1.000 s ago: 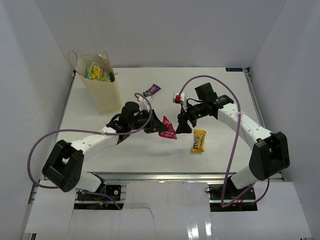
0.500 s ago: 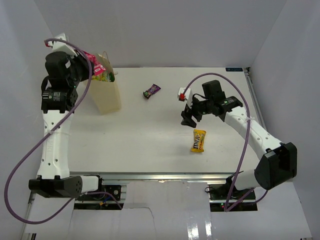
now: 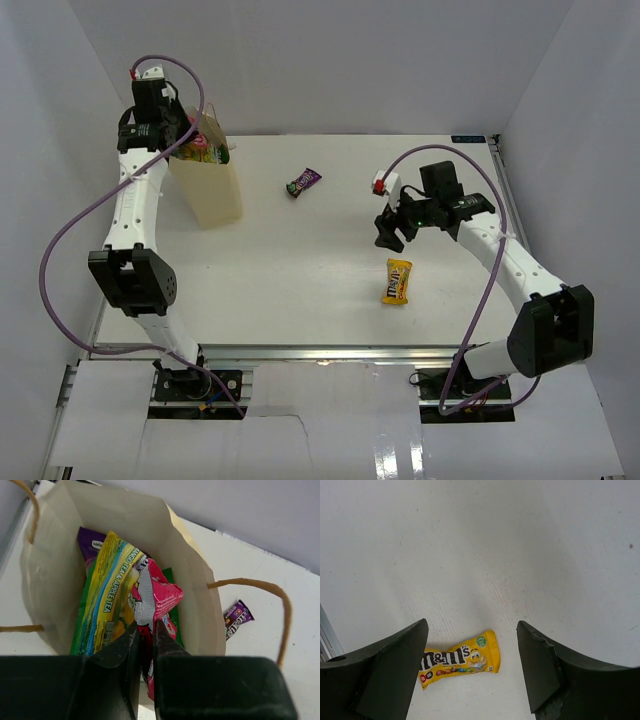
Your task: Place the snacks into the paper bag
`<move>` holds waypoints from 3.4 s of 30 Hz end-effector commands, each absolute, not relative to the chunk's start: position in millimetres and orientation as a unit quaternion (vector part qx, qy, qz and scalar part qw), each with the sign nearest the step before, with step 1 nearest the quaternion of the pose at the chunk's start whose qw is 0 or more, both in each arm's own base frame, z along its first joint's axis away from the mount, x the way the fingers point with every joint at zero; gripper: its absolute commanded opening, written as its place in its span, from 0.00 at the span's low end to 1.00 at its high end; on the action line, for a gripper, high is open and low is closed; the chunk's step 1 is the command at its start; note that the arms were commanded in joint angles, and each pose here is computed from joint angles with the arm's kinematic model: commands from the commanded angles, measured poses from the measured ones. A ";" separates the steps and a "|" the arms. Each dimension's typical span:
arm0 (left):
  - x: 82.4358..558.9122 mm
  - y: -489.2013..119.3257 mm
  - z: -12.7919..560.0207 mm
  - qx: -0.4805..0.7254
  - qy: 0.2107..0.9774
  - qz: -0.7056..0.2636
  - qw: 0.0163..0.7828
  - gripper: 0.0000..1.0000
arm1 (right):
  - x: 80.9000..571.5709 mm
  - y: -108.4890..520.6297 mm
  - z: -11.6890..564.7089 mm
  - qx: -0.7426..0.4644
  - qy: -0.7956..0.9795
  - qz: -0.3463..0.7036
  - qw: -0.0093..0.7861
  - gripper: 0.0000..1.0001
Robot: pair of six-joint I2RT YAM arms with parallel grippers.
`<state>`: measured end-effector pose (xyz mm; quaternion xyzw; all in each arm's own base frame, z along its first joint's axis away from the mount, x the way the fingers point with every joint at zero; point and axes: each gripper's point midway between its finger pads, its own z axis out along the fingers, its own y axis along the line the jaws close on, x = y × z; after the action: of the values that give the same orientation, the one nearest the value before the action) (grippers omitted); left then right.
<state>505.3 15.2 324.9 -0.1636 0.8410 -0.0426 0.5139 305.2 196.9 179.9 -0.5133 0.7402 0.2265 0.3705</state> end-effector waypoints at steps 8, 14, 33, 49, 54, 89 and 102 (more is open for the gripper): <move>486.3 -16.1 368.2 -0.143 0.818 -0.136 0.540 0.67 | 296.4 187.0 129.4 -0.395 0.830 0.266 0.290 0.77; 434.8 -14.8 408.7 -0.127 0.792 -0.128 0.583 0.76 | 313.5 151.0 91.2 -0.239 0.919 0.162 0.270 0.77; 234.3 -136.8 282.2 -0.071 0.758 -0.481 0.435 0.96 | 274.7 138.2 29.7 -0.165 0.961 0.152 0.163 0.62; 206.4 -282.1 219.0 0.034 0.778 -0.550 0.301 0.96 | 287.2 187.2 74.3 -0.204 0.922 0.279 0.176 0.12; 220.8 -340.8 180.0 0.081 0.816 -0.518 0.244 0.97 | 292.5 208.6 109.4 -0.220 0.890 0.341 0.209 0.08; 294.4 -249.2 227.1 0.065 0.867 -0.355 0.343 0.11 | 327.6 219.8 267.9 -0.478 0.682 0.334 0.442 0.86; 384.7 -67.4 398.4 -0.033 0.802 -0.208 0.559 0.12 | 319.5 222.3 257.2 -0.511 0.647 0.351 0.443 0.86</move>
<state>372.7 -87.7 395.6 -0.0317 0.7932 -0.2445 0.5568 322.6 221.4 259.1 -0.5027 0.6580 0.3425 0.4438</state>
